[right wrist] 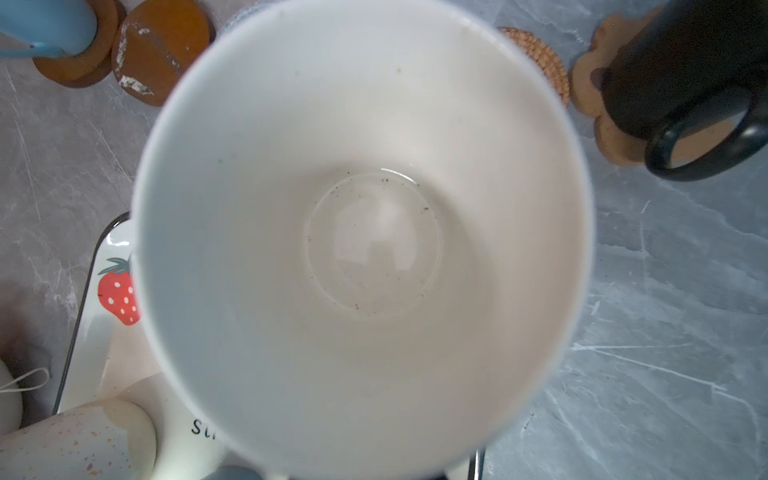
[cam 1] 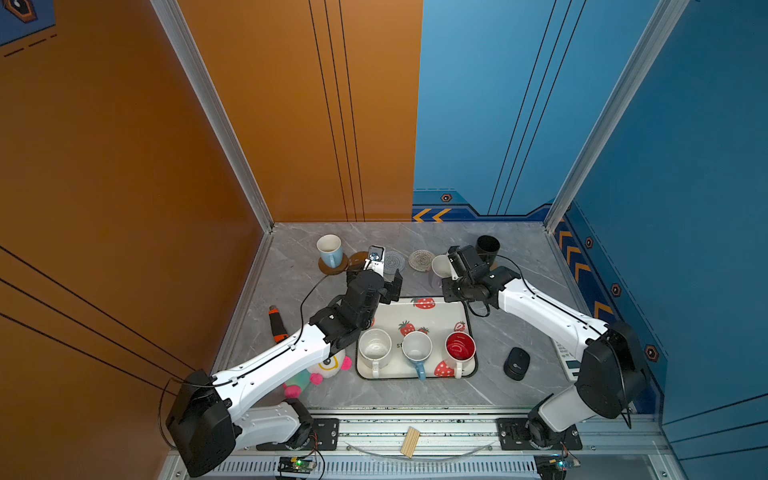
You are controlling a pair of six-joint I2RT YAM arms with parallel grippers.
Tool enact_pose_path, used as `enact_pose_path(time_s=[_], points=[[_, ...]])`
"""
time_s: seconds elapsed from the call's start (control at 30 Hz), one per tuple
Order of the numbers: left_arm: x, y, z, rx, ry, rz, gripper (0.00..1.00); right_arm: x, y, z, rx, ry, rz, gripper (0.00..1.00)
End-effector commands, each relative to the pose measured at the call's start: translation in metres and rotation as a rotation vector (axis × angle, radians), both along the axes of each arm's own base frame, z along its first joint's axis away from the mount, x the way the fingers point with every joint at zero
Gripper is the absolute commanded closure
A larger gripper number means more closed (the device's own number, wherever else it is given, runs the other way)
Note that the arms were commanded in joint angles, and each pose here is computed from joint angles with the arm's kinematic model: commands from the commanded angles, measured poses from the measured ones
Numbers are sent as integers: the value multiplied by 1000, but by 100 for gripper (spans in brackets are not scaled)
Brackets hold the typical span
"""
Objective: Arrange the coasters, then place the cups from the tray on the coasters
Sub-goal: 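Lift the lilac mug and carry it to the rattan coaster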
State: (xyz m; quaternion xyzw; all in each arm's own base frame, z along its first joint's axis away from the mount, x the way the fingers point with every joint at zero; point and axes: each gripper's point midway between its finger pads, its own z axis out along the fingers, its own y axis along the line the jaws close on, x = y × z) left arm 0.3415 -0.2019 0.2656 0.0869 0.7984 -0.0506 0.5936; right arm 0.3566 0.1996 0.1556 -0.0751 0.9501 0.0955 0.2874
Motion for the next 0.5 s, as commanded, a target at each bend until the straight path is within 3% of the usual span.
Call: enact_pose_path(time_s=[0.0,0.47], points=[[1,4,5,-28,-10,0,5,23,-1,41,49,-104,0,100],[3,12,-3,-32,2,14,5,93,-26,30,-31,-90,-78,100]])
